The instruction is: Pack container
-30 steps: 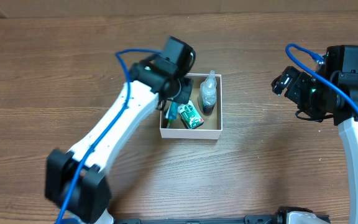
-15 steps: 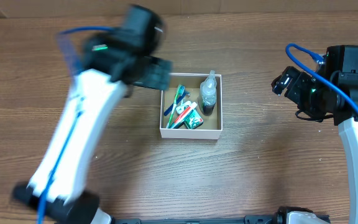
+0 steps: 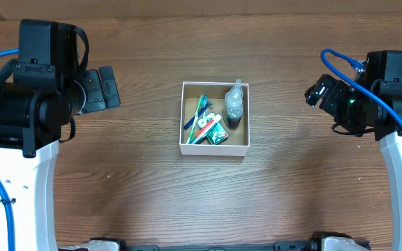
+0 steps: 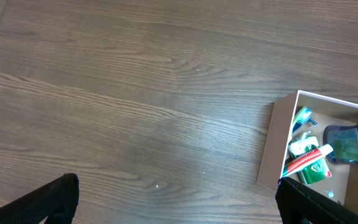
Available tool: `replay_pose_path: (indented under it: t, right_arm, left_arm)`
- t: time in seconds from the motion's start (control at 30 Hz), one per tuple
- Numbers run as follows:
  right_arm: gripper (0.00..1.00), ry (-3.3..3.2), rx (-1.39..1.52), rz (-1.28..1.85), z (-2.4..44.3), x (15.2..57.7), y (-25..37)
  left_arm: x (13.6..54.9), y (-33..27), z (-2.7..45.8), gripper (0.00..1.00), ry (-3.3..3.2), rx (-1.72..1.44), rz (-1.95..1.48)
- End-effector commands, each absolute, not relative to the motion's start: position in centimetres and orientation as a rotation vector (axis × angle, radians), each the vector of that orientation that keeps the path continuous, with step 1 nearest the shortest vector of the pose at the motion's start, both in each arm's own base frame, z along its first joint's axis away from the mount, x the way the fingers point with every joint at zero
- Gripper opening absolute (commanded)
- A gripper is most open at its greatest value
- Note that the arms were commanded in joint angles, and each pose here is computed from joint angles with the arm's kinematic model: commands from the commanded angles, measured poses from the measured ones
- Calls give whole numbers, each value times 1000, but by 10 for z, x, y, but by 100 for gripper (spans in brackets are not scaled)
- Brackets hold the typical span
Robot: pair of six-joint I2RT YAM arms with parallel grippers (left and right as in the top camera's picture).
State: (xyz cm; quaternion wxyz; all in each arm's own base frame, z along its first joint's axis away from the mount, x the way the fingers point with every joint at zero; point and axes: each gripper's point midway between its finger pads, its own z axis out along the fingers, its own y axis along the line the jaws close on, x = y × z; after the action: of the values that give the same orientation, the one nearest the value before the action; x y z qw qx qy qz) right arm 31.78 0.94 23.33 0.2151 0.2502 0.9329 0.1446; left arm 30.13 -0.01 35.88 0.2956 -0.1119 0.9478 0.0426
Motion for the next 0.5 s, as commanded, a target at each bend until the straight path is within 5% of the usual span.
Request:
replay_pose_path:
  t: [0.0,0.27,0.47]
  right_arm:
    - [100,2536,654,423,251,312,16]
    - [100,2188,268,311,335,246,25]
    - [100,1994,96,242,260,220,24]
  left_arm:
    - [303,3,358,100,2518,-334,124]
    - [303,3,358,100,2518,-334,125]
    - [303,3,358,100,2518,-335,125]
